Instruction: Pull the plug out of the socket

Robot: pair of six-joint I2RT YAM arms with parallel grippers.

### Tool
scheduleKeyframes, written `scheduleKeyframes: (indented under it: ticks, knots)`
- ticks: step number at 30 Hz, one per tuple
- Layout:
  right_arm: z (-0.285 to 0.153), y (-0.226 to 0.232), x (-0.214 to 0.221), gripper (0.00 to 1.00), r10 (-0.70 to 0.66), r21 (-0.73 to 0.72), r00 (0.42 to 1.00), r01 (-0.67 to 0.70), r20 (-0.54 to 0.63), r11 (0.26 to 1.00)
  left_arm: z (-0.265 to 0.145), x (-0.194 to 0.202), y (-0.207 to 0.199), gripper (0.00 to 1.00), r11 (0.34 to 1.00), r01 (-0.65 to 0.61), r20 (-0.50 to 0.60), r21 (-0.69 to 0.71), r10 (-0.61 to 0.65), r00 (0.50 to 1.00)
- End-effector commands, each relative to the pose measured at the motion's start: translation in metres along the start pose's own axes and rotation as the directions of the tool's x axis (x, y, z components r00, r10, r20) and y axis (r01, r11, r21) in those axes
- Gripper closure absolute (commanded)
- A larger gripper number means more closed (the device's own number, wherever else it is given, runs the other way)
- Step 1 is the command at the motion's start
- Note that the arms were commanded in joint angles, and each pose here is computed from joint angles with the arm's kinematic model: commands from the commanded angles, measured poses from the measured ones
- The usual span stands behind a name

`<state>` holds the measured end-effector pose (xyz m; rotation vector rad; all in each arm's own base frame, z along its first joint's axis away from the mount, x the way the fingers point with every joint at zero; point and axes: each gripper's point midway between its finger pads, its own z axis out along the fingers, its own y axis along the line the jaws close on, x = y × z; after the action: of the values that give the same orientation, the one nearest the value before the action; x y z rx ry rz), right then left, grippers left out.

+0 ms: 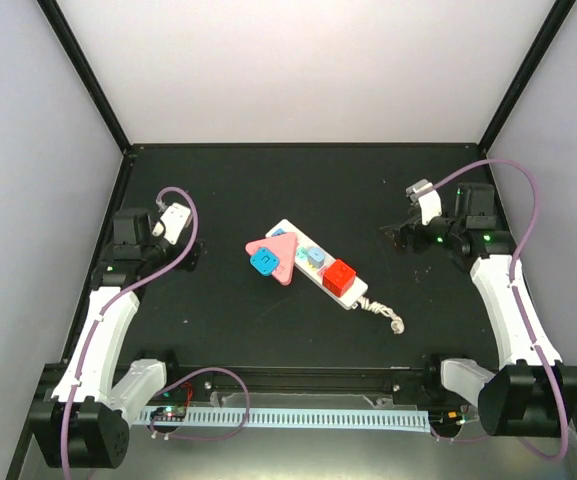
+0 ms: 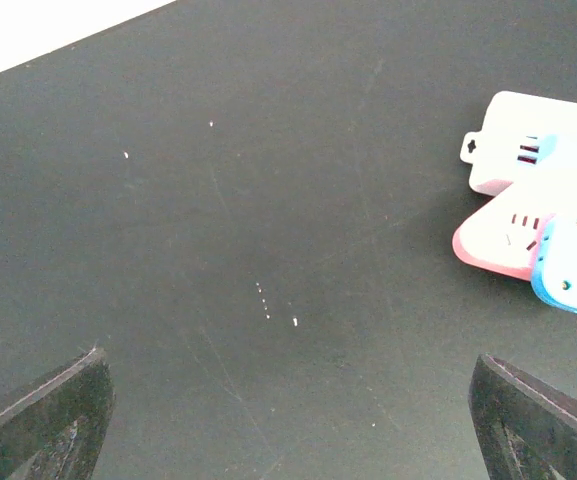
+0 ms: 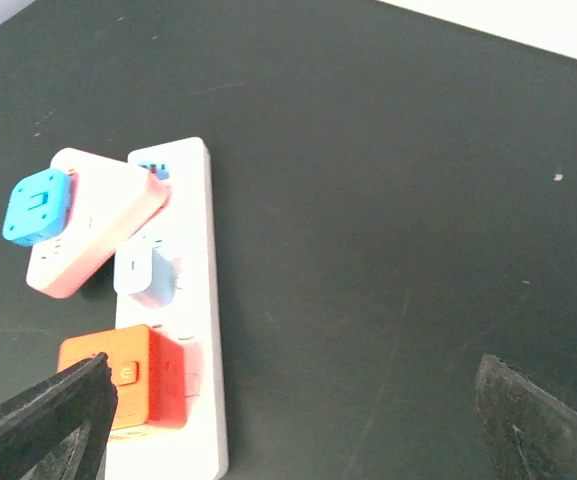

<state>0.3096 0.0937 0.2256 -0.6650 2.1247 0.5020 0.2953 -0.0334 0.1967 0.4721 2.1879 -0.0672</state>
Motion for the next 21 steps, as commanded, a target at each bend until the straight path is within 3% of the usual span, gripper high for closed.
scheduleKeyframes:
  ticks: [1,7,21]
  knots:
    - [0.007,0.015,-0.009,0.0,0.009,-0.08,1.0,-0.01,-0.013,0.997,-0.01,-0.017,-0.001,0.01,1.0,0.008,0.024,0.022,-0.009,1.0]
    - [0.033,0.034,-0.019,0.0,-0.02,-0.143,0.998,0.01,-0.067,0.99,-0.014,-0.021,0.014,0.01,0.998,-0.027,-0.003,-0.055,0.027,1.0]
    - [0.144,0.103,-0.031,0.0,-0.092,-0.365,0.95,-0.024,-0.298,0.931,-0.023,-0.013,-0.01,0.01,0.998,-0.055,0.048,0.036,0.053,0.997]
